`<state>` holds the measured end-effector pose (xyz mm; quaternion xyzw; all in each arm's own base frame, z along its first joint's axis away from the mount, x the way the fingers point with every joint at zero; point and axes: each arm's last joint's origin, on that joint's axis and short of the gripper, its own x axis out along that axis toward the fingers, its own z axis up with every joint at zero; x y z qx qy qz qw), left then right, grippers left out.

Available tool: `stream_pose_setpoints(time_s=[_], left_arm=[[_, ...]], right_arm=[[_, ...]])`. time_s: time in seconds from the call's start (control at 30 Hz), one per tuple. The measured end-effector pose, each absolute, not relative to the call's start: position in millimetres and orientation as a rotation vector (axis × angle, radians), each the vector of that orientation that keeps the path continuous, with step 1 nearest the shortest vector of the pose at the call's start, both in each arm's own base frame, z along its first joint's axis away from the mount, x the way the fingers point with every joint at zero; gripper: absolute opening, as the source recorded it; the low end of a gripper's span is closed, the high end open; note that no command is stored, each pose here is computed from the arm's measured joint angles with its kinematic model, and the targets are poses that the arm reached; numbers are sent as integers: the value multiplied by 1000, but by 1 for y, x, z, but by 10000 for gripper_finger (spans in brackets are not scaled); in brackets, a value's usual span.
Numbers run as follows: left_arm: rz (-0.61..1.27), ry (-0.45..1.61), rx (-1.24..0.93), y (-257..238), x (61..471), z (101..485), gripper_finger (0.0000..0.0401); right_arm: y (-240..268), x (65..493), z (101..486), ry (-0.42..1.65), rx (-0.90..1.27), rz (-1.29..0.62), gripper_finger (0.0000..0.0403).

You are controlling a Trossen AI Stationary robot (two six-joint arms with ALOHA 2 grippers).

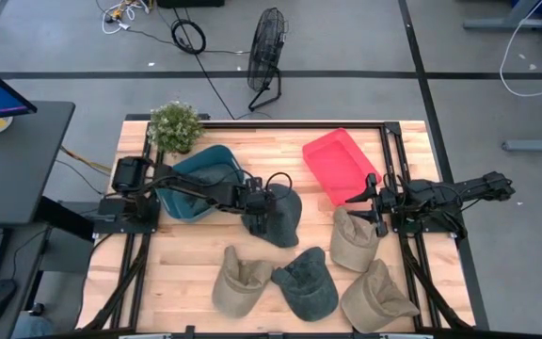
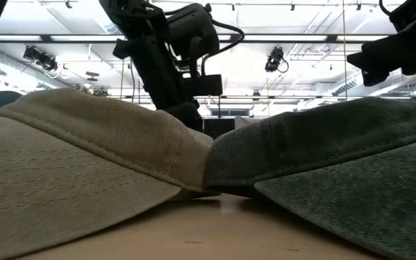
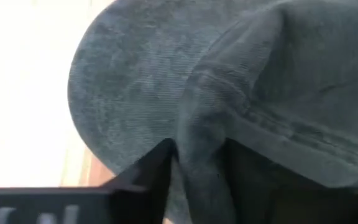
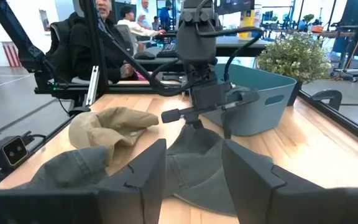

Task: Pick & Place hat
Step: Put the top black cap into the blue bin

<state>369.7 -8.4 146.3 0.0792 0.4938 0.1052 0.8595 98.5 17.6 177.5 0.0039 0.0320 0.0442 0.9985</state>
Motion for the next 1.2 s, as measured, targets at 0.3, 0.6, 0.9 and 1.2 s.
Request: stream_pose_setpoints(time_s=[0.3,0.6,0.9,1.2], left_arm=[[203,980,197,-11,376,190,18],[272,1039,387,-18,355,282,9],[280,1148,437,-20,291,356,9],[357,1296,363,10,235,379,7]], right_arm=[[18,98,174,100,53,86,159],[18,98,175,97,71,85,159],[18,99,176,80,73,85,159],[17,99,179,50,62,85,159]])
